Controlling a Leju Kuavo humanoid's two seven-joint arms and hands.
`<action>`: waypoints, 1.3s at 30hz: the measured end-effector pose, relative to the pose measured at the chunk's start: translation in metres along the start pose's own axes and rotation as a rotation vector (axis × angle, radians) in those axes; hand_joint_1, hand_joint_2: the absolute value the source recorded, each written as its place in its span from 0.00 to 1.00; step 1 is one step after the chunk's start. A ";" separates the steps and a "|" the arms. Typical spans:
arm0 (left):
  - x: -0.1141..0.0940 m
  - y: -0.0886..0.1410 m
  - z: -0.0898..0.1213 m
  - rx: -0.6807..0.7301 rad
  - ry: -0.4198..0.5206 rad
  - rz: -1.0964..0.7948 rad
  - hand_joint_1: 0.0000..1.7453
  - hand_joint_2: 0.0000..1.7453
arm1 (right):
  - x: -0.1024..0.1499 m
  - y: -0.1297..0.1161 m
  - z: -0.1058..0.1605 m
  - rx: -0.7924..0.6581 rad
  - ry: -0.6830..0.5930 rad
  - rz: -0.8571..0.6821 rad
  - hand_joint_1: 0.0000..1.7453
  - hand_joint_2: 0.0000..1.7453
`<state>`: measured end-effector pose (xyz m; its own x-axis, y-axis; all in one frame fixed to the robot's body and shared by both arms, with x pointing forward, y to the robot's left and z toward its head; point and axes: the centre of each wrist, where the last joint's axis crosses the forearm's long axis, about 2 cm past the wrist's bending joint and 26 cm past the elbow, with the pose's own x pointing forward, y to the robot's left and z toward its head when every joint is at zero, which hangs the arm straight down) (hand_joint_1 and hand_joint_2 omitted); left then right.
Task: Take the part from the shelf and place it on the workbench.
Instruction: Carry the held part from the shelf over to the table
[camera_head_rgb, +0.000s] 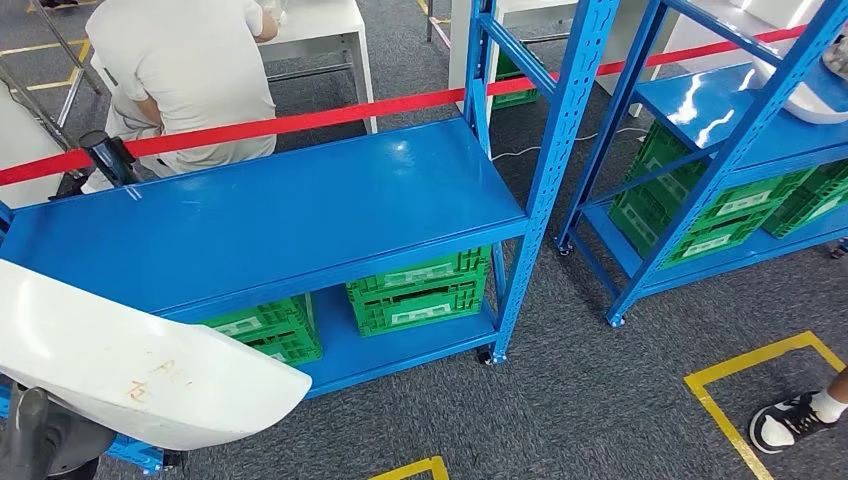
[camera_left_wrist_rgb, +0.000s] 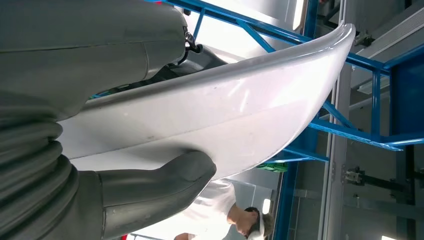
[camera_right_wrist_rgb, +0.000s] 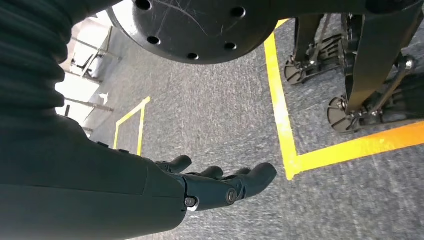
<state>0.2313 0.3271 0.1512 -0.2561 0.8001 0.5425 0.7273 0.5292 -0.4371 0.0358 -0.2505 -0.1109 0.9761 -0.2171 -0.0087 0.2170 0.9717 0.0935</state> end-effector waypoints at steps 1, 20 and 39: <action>-0.001 -0.001 -0.001 -0.003 0.004 0.000 1.00 1.00 | 0.000 0.000 0.000 -0.001 -0.003 -0.001 0.00 1.00; -0.003 -0.009 0.000 -0.008 0.001 0.000 1.00 1.00 | 0.003 -0.004 0.000 -0.006 -0.079 -0.004 0.00 1.00; 0.000 0.006 -0.012 0.031 -0.036 -0.030 1.00 1.00 | 0.009 -0.014 0.001 -0.031 -0.048 -0.077 0.00 1.00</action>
<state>0.2431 0.3276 0.1569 -0.3004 0.7933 0.5295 0.6992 0.5607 -0.4435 0.0418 -0.2667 -0.1113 0.9550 -0.2949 0.0328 0.2925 0.9542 0.0631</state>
